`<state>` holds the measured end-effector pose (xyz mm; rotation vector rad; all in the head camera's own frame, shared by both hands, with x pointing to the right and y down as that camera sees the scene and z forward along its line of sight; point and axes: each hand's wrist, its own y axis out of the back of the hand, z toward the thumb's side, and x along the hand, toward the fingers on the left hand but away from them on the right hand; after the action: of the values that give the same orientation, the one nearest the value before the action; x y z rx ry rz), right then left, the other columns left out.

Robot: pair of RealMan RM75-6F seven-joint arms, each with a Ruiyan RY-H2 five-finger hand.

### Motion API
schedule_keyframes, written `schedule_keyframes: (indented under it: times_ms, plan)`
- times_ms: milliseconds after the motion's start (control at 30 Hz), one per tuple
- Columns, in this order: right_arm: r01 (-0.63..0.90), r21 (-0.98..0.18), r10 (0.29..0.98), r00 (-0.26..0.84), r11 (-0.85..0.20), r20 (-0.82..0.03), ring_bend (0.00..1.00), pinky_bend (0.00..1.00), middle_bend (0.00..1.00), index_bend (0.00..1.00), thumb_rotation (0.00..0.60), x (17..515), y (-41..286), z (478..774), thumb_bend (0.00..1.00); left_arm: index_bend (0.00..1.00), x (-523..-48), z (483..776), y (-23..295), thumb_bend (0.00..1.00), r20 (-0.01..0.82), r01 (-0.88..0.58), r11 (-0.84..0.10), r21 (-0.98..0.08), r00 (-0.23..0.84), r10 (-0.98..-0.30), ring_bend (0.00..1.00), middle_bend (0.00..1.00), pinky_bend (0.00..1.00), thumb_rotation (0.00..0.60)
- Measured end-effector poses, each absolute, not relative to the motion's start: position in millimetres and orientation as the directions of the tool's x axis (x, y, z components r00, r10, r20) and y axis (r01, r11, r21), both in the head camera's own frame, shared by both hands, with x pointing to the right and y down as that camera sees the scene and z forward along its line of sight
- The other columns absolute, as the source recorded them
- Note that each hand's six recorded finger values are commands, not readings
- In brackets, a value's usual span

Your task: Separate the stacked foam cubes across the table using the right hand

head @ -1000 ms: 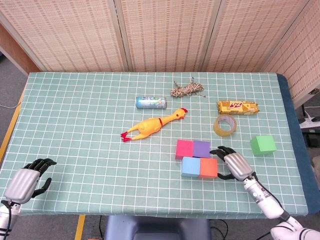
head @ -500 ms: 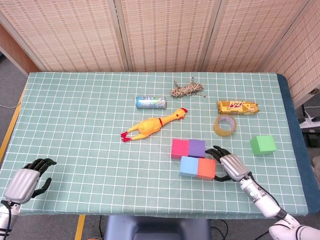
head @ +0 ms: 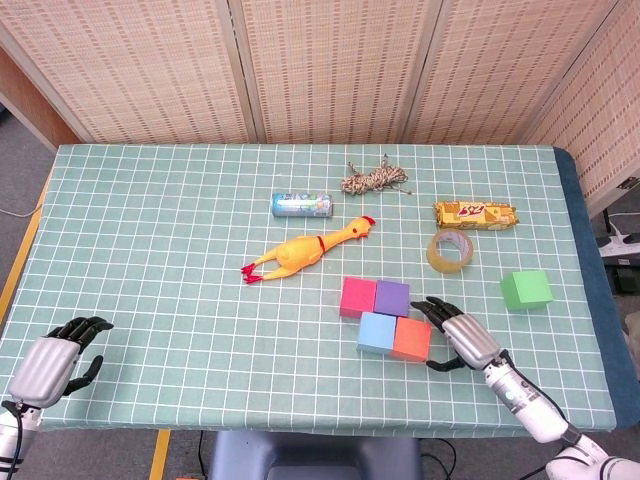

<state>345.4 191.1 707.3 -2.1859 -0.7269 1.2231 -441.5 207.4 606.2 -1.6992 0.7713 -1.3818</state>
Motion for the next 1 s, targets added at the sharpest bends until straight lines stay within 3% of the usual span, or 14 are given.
schedule_keyframes:
  times_ms: [300, 533, 700, 867, 1000]
  plan:
    - [0.164, -0.647, 0.643, 0.437, -0.745, -0.629, 0.00, 0.14, 0.09, 0.05, 0.600, 344, 212, 695, 0.05, 0.27, -440, 607, 208, 0.47, 0.495, 0.031, -0.501, -0.865, 0.223, -0.840, 0.23, 0.25, 0.44, 0.600]
    - [0.165, -0.643, 0.640, 0.435, -0.748, -0.633, 0.02, 0.16, 0.10, 0.09, 0.600, 336, 216, 702, 0.05, 0.27, -440, 608, 208, 0.47, 0.498, 0.032, -0.505, -0.863, 0.222, -0.838, 0.23, 0.25, 0.44, 0.600]
    - [0.181, -0.660, 0.660, 0.442, -0.729, -0.608, 0.16, 0.35, 0.23, 0.20, 0.600, 325, 215, 714, 0.05, 0.27, -439, 608, 209, 0.47, 0.499, 0.034, -0.505, -0.862, 0.228, -0.836, 0.23, 0.25, 0.44, 0.600]
    - [0.226, -0.705, 0.714, 0.448, -0.673, -0.538, 0.47, 0.66, 0.49, 0.47, 0.600, 316, 207, 718, 0.05, 0.27, -441, 607, 208, 0.47, 0.494, 0.026, -0.501, -0.865, 0.221, -0.841, 0.23, 0.25, 0.44, 0.600]
    - [0.243, -0.759, 0.763, 0.450, -0.604, -0.464, 0.59, 0.79, 0.60, 0.61, 0.600, 316, 200, 716, 0.06, 0.27, -441, 606, 208, 0.47, 0.492, 0.025, -0.499, -0.866, 0.222, -0.842, 0.23, 0.25, 0.44, 0.600]
